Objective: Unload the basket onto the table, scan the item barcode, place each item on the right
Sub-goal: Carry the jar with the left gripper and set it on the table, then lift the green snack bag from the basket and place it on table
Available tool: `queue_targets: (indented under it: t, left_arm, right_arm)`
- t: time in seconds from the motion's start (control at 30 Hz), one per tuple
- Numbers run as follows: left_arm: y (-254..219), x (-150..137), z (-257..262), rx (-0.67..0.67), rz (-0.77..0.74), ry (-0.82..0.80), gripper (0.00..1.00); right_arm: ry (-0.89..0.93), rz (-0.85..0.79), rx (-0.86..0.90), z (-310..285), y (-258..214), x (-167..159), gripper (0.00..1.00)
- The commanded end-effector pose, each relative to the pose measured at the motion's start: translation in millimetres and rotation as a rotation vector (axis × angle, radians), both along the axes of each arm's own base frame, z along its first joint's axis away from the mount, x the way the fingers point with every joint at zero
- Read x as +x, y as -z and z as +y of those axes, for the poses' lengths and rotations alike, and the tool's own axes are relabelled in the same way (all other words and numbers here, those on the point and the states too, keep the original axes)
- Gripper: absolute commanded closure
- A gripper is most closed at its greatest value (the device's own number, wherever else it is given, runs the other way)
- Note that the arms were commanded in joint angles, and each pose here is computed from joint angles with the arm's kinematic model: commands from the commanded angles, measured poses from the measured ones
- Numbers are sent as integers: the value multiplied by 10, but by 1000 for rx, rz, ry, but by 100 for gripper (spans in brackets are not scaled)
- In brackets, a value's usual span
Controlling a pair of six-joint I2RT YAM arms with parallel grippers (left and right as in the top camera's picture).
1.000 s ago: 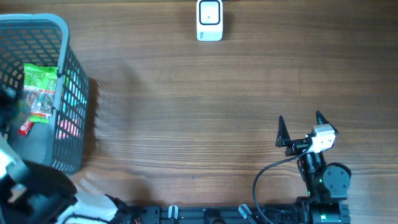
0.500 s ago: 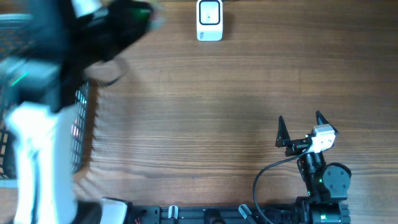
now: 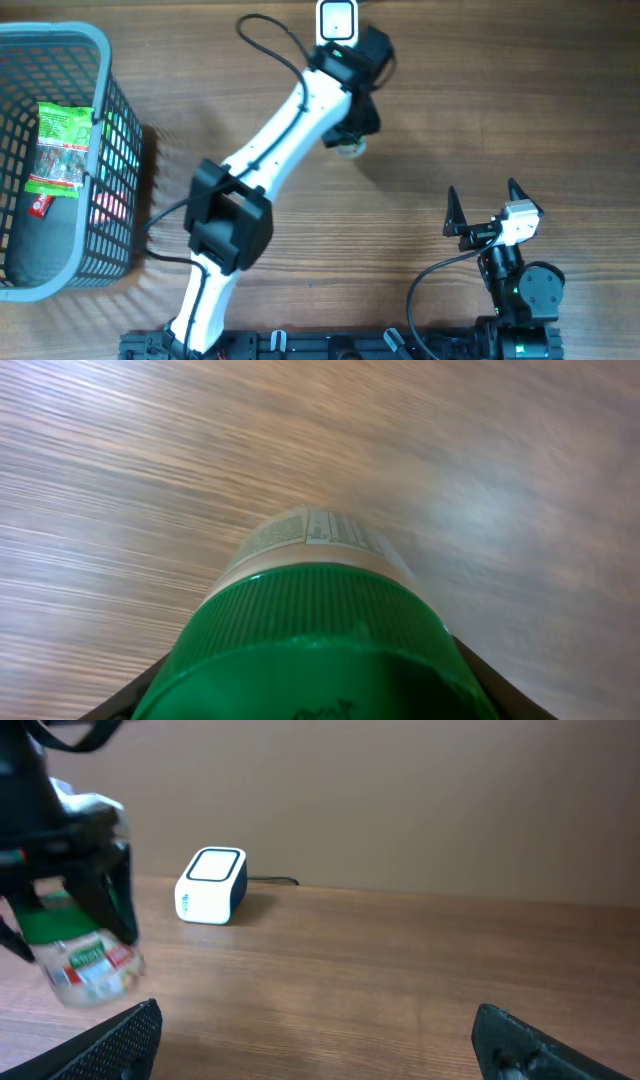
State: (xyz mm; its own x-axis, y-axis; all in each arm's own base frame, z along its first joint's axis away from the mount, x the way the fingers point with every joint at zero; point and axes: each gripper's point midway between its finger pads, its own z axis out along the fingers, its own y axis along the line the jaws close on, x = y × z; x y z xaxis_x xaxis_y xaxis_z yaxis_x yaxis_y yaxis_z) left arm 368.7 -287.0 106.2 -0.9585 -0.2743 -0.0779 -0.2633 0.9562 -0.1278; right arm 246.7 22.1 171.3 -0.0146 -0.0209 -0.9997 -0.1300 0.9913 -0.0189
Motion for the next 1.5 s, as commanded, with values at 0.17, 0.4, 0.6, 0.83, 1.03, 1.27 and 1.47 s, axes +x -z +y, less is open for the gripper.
queue_targets:
  t: [0.17,0.4,0.6,0.83,1.03,1.27,1.47]
  left_arm:
    - [710,-294,-299,78,-3,-37,42]
    - [-1018,77,-336,-83,-314,108,0]
    - [-3327,-306,2626,228,-774,-475,0]
    - [-2712,-1051,4962,228,-471,-1210,0]
    - [-1184,-742,5398,219,-217,-1252,0]
    - [138,-510,5395,148,-211,-1229,0]
    - [732,-266,5462,95,-179,-1218,0]
  right_arm:
    - [7,-8,-2,-11,-16,-1,0]
    - [7,-8,-2,-10,-15,0,0]
    - [7,-8,-2,-10,-15,0,0]
    - [7,-8,-2,-11,-15,0,0]
    - [7,-8,-2,-11,-15,0,0]
    - [7,-8,-2,-11,-15,0,0]
    - [7,-8,-2,-10,-15,0,0]
